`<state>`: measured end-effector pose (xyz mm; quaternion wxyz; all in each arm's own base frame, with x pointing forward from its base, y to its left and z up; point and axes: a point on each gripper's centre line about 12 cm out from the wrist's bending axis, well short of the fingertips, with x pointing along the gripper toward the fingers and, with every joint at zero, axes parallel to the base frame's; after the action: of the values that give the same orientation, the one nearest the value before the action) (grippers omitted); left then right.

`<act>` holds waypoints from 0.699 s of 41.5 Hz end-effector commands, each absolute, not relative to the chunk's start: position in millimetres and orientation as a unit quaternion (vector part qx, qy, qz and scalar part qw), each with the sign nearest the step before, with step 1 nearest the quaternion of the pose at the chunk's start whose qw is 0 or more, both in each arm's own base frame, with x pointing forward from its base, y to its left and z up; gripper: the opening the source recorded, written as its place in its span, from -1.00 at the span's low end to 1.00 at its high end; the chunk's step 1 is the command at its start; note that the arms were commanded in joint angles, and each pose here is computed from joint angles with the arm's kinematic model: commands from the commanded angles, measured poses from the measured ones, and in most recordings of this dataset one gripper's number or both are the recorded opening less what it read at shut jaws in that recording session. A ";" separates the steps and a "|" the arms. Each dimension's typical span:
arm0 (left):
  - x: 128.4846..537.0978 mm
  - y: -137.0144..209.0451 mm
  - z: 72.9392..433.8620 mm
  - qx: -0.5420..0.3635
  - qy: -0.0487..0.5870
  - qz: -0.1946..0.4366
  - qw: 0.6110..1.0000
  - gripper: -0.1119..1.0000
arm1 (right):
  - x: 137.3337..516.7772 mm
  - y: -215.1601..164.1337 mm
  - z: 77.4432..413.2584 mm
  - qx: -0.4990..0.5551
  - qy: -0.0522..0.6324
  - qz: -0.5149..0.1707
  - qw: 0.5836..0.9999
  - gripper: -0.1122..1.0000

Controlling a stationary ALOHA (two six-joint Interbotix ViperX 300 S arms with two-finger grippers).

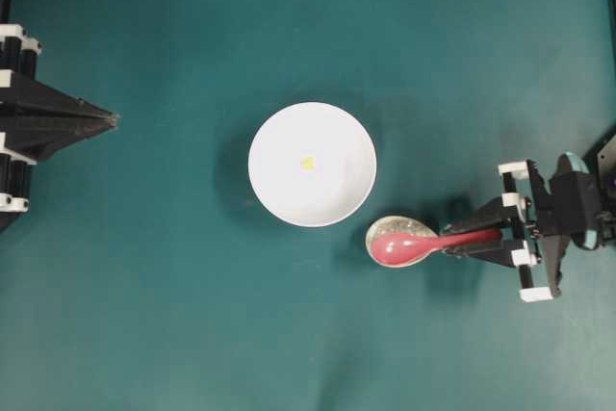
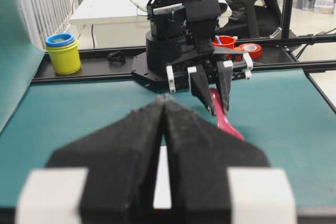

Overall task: Scoop the yellow hexagonal prism block from the bowl with a spoon using the right arm.
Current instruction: 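Lift the spoon off the rest and carry it over the bowl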

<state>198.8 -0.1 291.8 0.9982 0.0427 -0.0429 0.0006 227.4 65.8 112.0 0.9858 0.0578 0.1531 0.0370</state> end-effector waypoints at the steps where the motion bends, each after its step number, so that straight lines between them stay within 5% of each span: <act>1: 201.1 -0.1 296.8 0.044 -0.048 0.001 0.998 -0.81 | 231.7 64.9 127.9 0.071 0.135 0.037 0.988 -0.37; 29: 201.0 -0.3 297.5 0.046 -0.051 0.000 0.998 -0.81 | 278.1 8.6 211.0 0.083 0.237 -0.015 0.968 -0.37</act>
<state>198.7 -0.2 292.0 0.9980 0.0449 -0.0437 0.0002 267.3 15.5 193.4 0.9686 0.0815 0.2344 -0.0129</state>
